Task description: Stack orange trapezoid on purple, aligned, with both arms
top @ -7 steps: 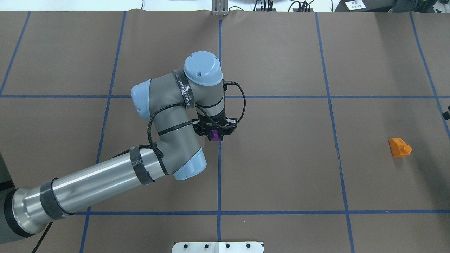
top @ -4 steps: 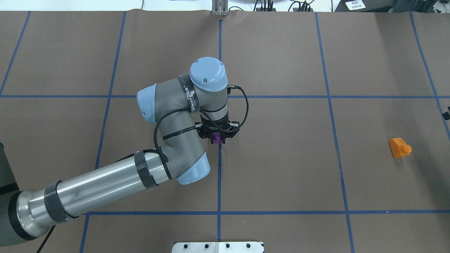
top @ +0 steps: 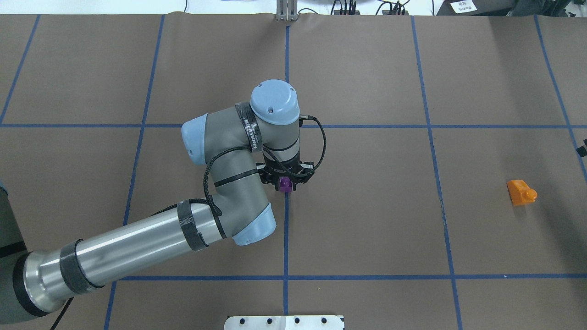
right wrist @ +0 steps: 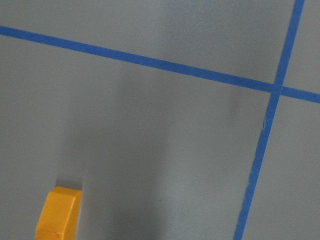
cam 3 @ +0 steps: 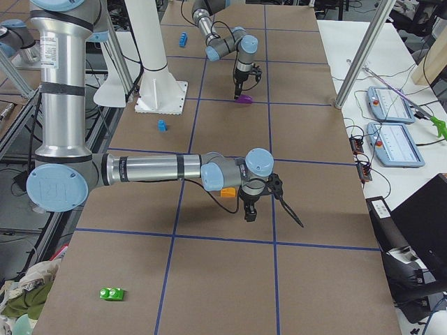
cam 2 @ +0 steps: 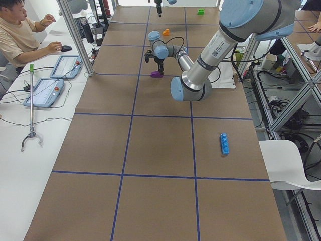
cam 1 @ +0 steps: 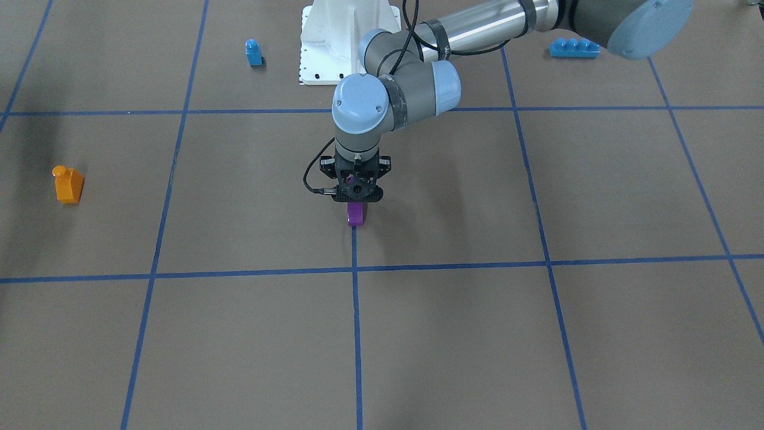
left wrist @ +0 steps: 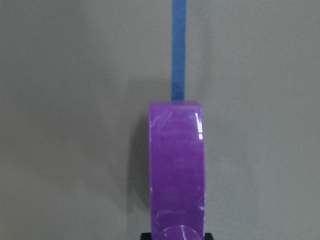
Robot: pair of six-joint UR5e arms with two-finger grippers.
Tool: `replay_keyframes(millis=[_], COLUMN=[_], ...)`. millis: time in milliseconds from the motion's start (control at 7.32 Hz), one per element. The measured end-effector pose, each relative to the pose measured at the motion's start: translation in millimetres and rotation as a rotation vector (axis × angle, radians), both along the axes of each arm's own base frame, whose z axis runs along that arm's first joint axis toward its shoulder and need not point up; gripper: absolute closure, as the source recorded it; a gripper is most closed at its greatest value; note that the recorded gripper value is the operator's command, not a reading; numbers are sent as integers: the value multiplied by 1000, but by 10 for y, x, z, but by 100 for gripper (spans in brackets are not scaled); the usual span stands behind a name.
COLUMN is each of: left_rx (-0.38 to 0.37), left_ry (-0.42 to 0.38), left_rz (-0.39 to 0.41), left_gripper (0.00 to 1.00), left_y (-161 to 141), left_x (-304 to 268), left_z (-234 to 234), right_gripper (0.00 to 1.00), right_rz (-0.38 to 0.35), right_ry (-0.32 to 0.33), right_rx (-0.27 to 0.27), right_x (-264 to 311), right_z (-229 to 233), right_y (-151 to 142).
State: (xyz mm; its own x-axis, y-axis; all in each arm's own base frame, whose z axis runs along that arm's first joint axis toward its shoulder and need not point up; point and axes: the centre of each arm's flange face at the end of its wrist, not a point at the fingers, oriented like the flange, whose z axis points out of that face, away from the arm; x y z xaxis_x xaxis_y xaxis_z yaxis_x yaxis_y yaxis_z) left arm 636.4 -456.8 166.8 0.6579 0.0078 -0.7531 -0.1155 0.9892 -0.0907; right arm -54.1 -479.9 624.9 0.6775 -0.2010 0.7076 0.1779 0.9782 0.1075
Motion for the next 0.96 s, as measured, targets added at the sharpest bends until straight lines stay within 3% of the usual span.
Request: replay_keyframes(millis=[273,547,683,957], left_rx=[2,14,20,25], left_ry=[3,25,37,47], left_rz=[2,-11,-25,-39], left_gripper=[24,6,4,4], left_y=[17,-49,-116,-168], left_x=[10,-80,-172,-259], left_z=[-6,-87,-144,-199], right_gripper=[0,0,0,0], right_rz=[-4,-28,-31,65], right_ry=[-1,-4,-5,-6], right_rx=[3,11,-3,-58], right_x=[-21,-176,-353,-829], right_z=[-20,-89,-143,-285], right_y=[-2,-20,-15,66])
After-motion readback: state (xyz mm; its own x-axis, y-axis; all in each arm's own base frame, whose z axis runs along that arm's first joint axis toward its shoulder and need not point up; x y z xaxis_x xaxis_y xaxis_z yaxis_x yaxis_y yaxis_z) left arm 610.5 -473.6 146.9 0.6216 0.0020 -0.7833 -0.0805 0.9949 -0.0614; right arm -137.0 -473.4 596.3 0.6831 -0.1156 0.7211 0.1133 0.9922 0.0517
